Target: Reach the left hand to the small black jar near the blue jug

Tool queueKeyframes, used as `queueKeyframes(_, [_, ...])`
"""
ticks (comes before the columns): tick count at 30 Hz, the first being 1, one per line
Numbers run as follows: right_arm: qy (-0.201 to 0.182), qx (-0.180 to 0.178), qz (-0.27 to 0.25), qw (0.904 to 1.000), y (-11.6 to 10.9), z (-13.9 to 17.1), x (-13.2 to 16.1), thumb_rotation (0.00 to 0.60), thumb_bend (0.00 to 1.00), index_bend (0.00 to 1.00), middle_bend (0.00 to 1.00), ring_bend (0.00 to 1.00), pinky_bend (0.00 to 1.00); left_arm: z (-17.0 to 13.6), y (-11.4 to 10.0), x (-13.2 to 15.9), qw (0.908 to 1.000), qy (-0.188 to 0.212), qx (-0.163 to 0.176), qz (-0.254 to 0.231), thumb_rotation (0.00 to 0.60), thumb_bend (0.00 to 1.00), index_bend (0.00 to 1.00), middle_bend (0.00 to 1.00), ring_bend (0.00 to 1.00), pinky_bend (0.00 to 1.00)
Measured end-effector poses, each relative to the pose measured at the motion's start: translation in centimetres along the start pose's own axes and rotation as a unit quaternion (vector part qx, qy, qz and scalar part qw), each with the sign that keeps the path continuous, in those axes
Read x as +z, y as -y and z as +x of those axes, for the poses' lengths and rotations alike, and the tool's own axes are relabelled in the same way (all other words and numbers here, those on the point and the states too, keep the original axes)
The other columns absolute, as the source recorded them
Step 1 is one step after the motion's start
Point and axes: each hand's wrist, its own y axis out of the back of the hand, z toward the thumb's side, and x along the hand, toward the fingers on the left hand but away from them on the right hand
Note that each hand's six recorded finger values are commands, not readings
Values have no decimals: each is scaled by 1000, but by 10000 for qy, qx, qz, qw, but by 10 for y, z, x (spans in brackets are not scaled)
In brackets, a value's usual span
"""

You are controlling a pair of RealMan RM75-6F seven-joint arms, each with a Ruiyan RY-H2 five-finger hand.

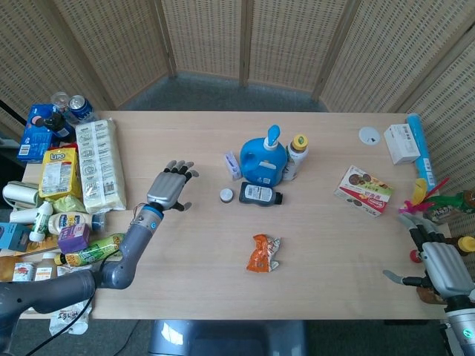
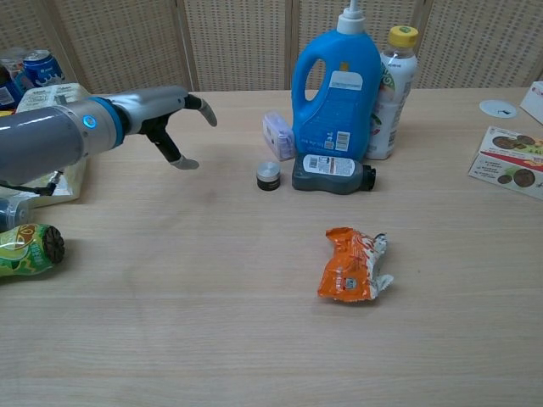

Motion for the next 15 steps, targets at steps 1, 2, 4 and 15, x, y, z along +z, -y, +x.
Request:
queueKeyframes(1, [14,-10,-1,10000,-1,1,-1,509,102,0,0,0,0,2,2,3,10000,21,-21,-3,600,296,214,0,0,0])
queueKeyframes(2, [34,-24,-2,10000,-1,2,-2,508,102,0,0,0,0,5,5,7,10000,40,-39,-6,600,297,213,0,0,0])
queueKeyframes(4, [77,-52,-3,10000,-3,5,-4,507,101,0,0,0,0,10,10,14,9999,82,-73,-17,600,296,213,0,0,0])
queueKeyframes(15, [342,-201,-23,9992,-12,21,-18,501,103,0,0,0,0,39,28,56,9996,247,-123,-25,600,293,245,1,0,0])
